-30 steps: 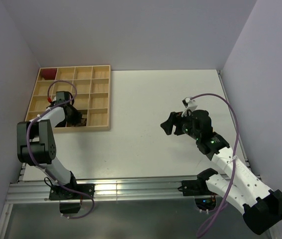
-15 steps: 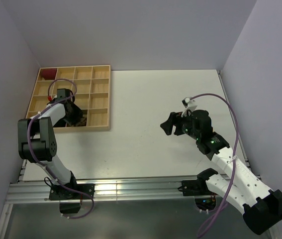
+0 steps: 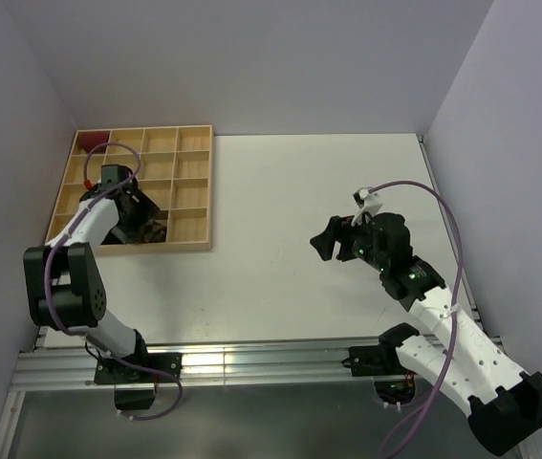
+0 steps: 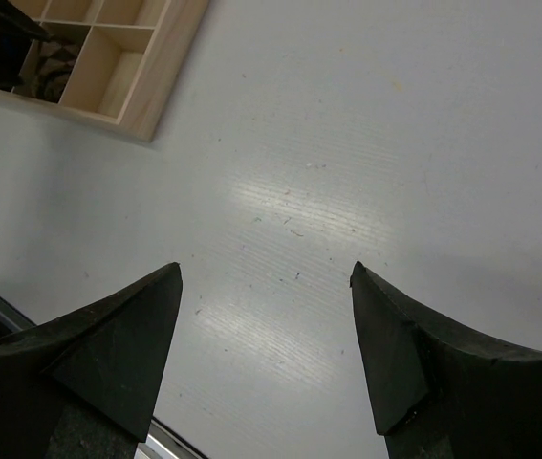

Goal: Roll the socks
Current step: Place the sock in the storage box, then reset both arms

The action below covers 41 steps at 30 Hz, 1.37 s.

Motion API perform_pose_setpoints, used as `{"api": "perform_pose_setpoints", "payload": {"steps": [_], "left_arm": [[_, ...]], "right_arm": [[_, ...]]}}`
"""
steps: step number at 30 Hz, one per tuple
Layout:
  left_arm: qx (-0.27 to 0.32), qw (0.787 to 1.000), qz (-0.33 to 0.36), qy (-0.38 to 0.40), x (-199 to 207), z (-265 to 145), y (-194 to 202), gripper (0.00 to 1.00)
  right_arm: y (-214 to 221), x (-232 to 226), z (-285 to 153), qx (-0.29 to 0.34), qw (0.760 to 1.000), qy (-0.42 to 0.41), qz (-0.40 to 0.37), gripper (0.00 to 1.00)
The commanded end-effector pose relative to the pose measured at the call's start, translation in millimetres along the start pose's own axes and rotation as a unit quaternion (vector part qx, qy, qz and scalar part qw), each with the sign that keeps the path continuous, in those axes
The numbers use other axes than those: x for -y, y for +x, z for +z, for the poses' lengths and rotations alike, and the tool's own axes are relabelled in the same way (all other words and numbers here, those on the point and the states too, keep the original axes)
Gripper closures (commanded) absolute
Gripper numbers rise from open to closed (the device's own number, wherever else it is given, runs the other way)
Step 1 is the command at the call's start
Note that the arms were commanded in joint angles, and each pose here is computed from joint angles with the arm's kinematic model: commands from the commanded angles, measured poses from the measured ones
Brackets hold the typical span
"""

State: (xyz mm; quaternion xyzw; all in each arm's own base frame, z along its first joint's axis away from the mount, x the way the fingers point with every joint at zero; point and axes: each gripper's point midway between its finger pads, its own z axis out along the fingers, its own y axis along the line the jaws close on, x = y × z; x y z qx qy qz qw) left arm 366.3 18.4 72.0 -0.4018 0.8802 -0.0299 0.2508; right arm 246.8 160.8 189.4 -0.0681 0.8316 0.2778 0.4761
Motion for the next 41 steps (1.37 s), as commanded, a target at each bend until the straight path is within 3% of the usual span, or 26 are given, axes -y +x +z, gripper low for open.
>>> {"api": "perform_pose_setpoints", "payload": {"steps": [1,5,9,13,19,29,41], "left_arm": [[0.03,0.997,0.007,0.066,23.2,-50.0,-19.2,0.13],[0.055,0.994,0.024,0.095,20.6,-88.8,-20.3,0.1],[0.138,0.98,0.051,0.133,11.8,-154.5,-35.9,0.1],[0.261,0.945,0.062,0.186,-7.0,-254.6,-50.4,0.07],[0.389,0.897,0.039,0.204,-51.4,-358.0,-53.4,0.0],[0.447,0.877,-0.005,0.179,-107.7,-393.5,-36.2,0.0],[0.468,0.868,-0.01,0.167,-118.0,-407.2,-43.9,0.01]], "right_arm": [[-34.3,-6.6,-15.8,0.047,0.999,0.008,-0.013,0.21],[-49.7,-2.2,-34.8,0.066,0.997,0.04,-0.014,0.21],[-74.6,4.9,-62.8,0.108,0.99,0.087,0.002,0.2],[-102.2,-0.4,-101.4,0.169,0.981,0.098,0.011,0.1],[-122.2,4.5,-153.7,0.234,0.963,0.131,0.005,0.09],[-134.0,21.8,-212.9,0.345,0.922,0.173,-0.005,0.0],[-133.2,25.7,-216.5,0.36,0.915,0.18,-0.018,0.0]]}}
